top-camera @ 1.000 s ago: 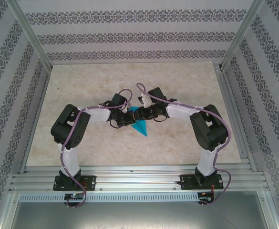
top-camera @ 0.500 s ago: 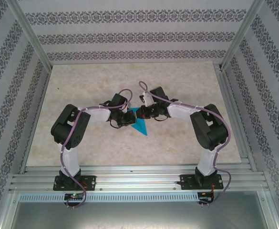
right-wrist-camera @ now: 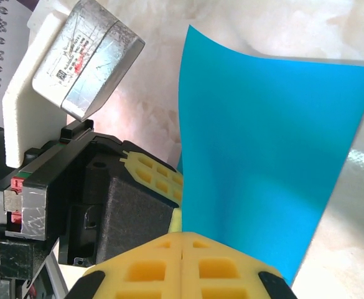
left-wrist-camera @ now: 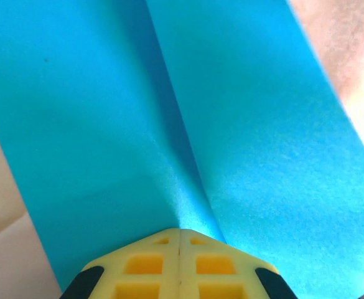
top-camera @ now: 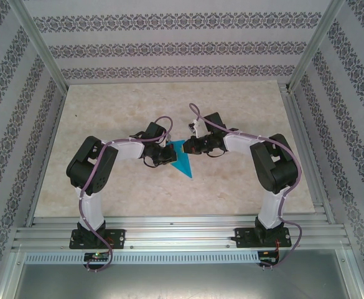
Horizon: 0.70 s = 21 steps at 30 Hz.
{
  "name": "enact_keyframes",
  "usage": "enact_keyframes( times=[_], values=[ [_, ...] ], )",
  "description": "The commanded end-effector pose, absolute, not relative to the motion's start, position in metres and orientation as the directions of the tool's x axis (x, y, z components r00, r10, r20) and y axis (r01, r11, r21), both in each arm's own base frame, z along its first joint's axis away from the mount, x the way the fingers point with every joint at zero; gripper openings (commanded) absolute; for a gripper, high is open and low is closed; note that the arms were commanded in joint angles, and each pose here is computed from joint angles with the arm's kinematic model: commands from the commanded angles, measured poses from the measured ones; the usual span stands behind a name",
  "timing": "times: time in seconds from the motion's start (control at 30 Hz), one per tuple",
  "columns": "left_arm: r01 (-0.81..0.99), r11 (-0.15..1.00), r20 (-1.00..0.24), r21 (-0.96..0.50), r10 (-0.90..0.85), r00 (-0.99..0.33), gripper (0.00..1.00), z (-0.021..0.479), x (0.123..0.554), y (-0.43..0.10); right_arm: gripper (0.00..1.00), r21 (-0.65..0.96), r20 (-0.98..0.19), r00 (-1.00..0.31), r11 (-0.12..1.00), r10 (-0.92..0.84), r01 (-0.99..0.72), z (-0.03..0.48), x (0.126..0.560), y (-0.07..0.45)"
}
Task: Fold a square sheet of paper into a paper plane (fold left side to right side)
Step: Fourth fold the wing at the center of the table.
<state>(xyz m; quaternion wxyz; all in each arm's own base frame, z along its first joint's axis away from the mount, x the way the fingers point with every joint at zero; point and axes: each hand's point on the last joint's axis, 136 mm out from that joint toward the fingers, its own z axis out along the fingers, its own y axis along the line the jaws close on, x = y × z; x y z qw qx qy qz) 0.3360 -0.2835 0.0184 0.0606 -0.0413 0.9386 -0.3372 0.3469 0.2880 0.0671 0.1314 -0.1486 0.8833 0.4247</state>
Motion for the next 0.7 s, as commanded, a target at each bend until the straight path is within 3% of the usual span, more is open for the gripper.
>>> enact_keyframes(
  times=[0.0, 0.67],
  values=[
    [-0.06, 0.825, -0.039, -0.561, -0.099, -0.994, 0.04, -0.013, 0.319, -0.274, 0.0, 0.739, -0.335, -0.928, 0.565, -0.166, -0.368, 0.058, 0.345, 0.287],
    [-0.063, 0.826, -0.037, -0.56, -0.101, -0.994, 0.04, -0.014, 0.319, -0.273, 0.0, 0.723, -0.277, -0.95, 0.62, -0.145, -0.305, 0.028, 0.36, 0.273]
  ],
)
